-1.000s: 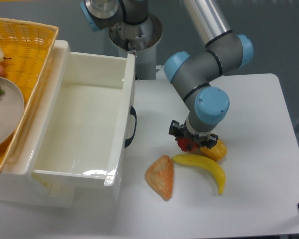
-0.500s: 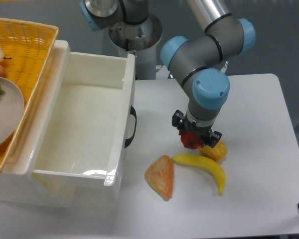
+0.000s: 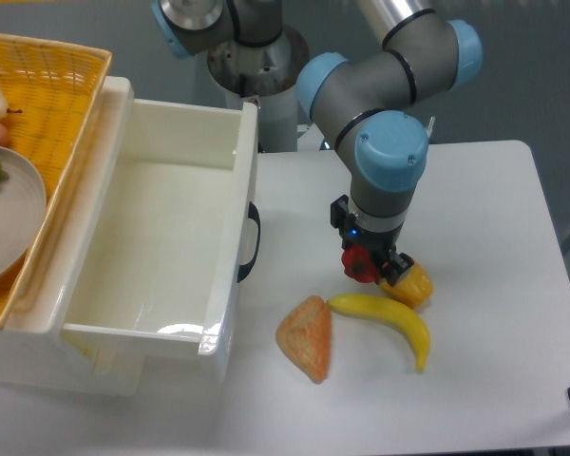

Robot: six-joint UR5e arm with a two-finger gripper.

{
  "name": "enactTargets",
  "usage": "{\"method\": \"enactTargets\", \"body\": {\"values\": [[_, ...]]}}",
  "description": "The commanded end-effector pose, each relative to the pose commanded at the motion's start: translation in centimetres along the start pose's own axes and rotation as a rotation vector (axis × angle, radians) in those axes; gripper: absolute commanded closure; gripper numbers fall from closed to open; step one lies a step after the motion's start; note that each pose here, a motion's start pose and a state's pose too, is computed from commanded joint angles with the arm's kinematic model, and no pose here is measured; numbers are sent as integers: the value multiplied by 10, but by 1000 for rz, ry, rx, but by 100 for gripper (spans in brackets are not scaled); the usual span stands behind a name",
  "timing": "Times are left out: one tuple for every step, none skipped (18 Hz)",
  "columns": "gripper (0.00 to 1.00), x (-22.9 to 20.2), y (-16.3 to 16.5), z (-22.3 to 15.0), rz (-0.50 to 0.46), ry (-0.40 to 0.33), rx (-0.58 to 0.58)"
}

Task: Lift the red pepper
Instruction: 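Lift the gripped red bell pepper up off the table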

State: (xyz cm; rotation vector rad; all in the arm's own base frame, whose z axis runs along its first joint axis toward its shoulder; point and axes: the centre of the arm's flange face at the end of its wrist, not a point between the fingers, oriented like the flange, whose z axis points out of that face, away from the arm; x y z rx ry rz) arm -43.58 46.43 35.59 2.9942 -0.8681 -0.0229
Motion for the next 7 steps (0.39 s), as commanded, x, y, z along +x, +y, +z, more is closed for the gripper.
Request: {"method": "enactTargets", "body": {"values": [[45, 2, -6, 0, 12, -1, -12], [45, 3, -10, -1, 20, -3, -20], [45, 4, -11, -1, 23, -2, -27], [45, 5, -11, 1, 22, 2, -32], [45, 7, -14, 0, 28, 0, -37], [45, 8, -15, -1, 29, 0, -38], [45, 8, -13, -3, 28, -3, -43]]}}
